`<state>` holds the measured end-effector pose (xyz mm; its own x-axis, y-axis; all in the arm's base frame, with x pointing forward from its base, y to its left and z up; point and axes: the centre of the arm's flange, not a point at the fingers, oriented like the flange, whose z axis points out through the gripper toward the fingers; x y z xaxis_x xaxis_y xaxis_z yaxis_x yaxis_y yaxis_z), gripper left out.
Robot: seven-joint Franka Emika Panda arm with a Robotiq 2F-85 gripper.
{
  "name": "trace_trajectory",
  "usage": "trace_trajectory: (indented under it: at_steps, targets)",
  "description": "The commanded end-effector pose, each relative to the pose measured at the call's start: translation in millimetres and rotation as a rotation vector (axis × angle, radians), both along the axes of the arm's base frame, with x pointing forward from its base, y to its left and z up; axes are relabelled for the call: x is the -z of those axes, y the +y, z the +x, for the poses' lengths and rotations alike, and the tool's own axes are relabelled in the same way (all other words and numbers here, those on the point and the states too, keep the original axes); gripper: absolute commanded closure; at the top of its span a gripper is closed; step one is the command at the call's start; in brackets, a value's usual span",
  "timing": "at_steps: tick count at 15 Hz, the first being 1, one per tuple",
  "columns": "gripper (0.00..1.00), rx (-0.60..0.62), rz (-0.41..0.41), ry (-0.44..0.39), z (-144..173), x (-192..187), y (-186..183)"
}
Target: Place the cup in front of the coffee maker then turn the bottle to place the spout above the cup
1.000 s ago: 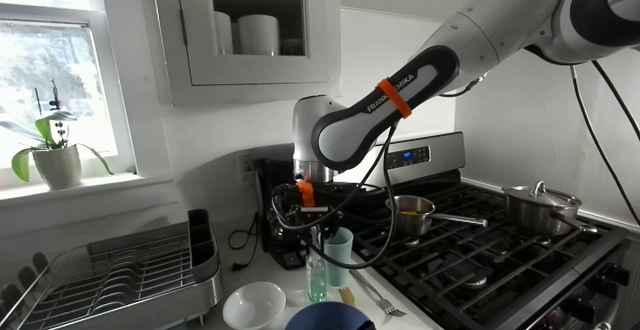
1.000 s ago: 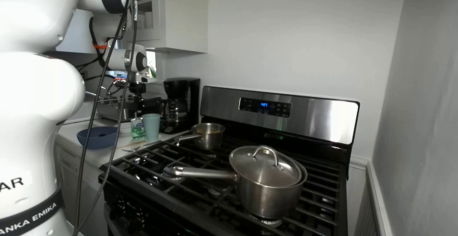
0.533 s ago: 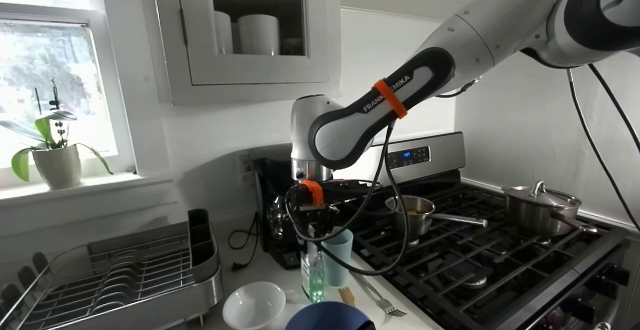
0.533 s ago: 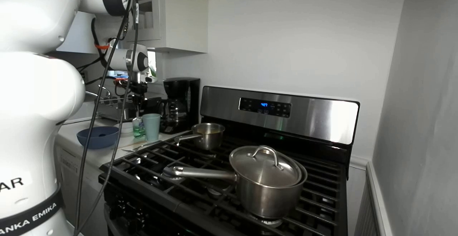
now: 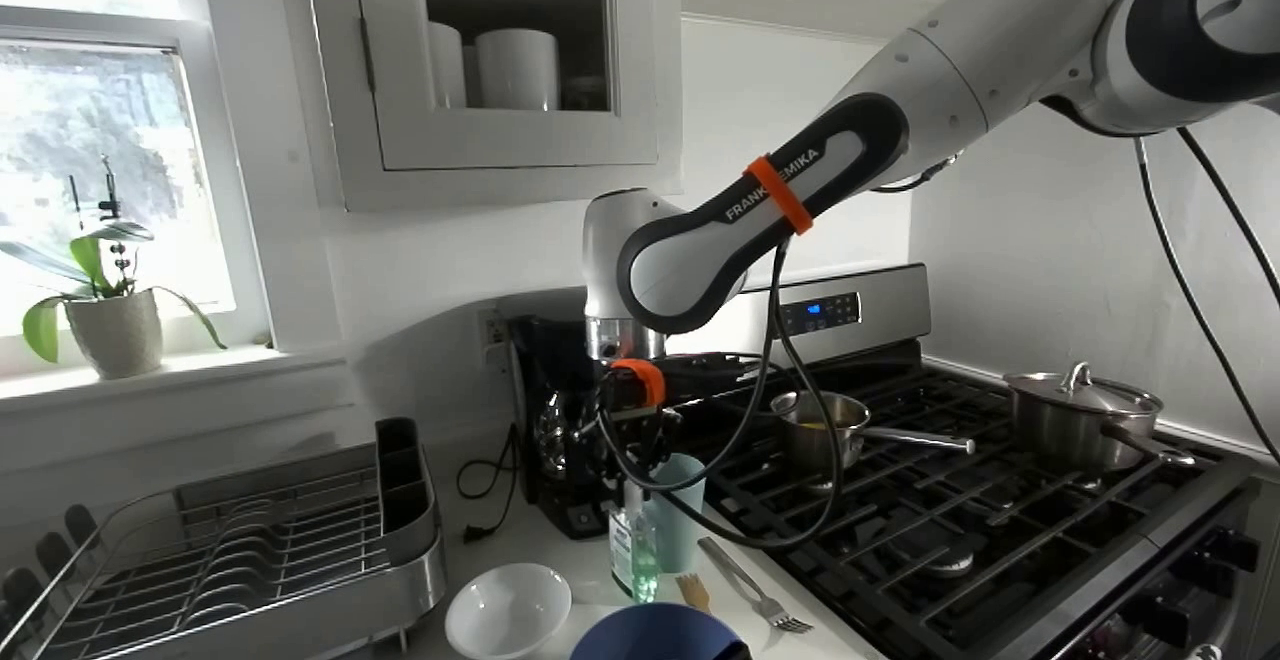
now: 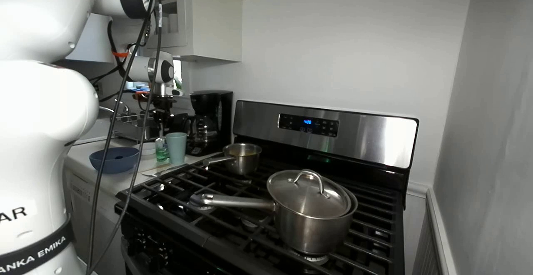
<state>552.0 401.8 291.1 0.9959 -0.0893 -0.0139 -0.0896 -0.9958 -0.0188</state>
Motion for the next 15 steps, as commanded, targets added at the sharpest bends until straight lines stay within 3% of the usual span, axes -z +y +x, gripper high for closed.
trace_trajectory:
  at_steps: [1,7,9,11,12,15]
  targets:
    - [0.43,-0.046,0.007,0.02,6,-9,4]
    - [0.03,-0.054,0.027,-0.011,0,-30,13]
    - [0.0,-0.055,0.032,-0.023,0,-36,15]
    - [0.0,-0.052,0.036,-0.035,1,-41,14]
    - [0.16,-0.05,0.036,-0.037,1,-43,13]
    - [0.37,-0.052,0.034,-0.04,2,-45,11]
